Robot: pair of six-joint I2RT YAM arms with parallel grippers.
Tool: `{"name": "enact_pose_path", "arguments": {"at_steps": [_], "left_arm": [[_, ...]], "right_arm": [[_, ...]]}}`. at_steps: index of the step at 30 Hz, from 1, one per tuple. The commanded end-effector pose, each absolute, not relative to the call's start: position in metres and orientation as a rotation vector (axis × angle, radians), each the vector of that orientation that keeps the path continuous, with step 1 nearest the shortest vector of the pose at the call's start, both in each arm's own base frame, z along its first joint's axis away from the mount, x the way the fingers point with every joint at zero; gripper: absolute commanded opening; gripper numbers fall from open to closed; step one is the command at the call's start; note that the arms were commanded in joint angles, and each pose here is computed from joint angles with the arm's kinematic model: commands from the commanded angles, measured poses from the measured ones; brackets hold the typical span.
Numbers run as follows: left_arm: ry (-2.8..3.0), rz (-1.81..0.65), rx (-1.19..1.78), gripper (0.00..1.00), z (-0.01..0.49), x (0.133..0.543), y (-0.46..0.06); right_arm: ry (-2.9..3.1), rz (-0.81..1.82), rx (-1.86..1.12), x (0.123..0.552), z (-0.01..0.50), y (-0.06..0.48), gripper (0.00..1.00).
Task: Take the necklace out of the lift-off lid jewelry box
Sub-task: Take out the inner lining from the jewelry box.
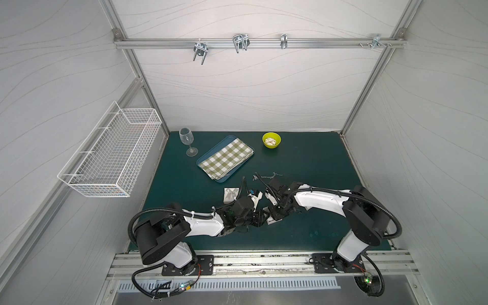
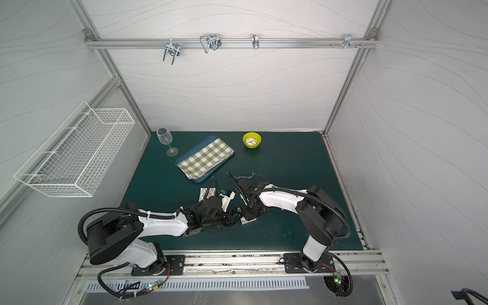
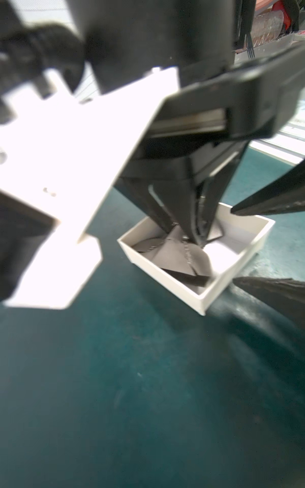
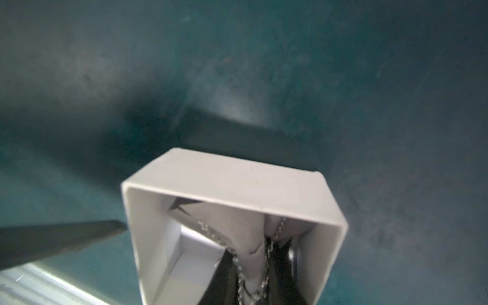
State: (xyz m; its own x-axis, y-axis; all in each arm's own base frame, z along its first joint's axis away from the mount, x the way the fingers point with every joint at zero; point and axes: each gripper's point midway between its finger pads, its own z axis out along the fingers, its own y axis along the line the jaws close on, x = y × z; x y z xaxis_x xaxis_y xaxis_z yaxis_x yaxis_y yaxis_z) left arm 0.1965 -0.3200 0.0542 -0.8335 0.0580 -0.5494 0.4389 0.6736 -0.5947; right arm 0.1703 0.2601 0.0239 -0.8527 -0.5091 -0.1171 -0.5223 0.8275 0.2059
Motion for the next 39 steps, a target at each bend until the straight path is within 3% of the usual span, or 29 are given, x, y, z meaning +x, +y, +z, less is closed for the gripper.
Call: {"name": "enact_pose_path", "arguments": {"at_steps": [1,27,34,39], "left_arm": [[2.347,-1.067,0.362,0.38,0.068,0.207,-0.332],[2.333,-1.055,0.275,0.39,0.081,0.217,-0.304],[2.236,-1.213,0.295,0.38,0.116,0.211,-0.311],[2.169,-1.354,0.290,0.46,0.145,0.208,-0.318]], "right_arm": [[2.929,0.442,-0.819,0.162,0.036,0.264,0.18],[2.846,0.806,-0.541,0.173,0.089,0.254,0.20],[2.804,0.863,-0.506,0.176,0.104,0.256,0.21],[2.733,0.904,-0.491,0.181,0.126,0.258,0.21]]}}
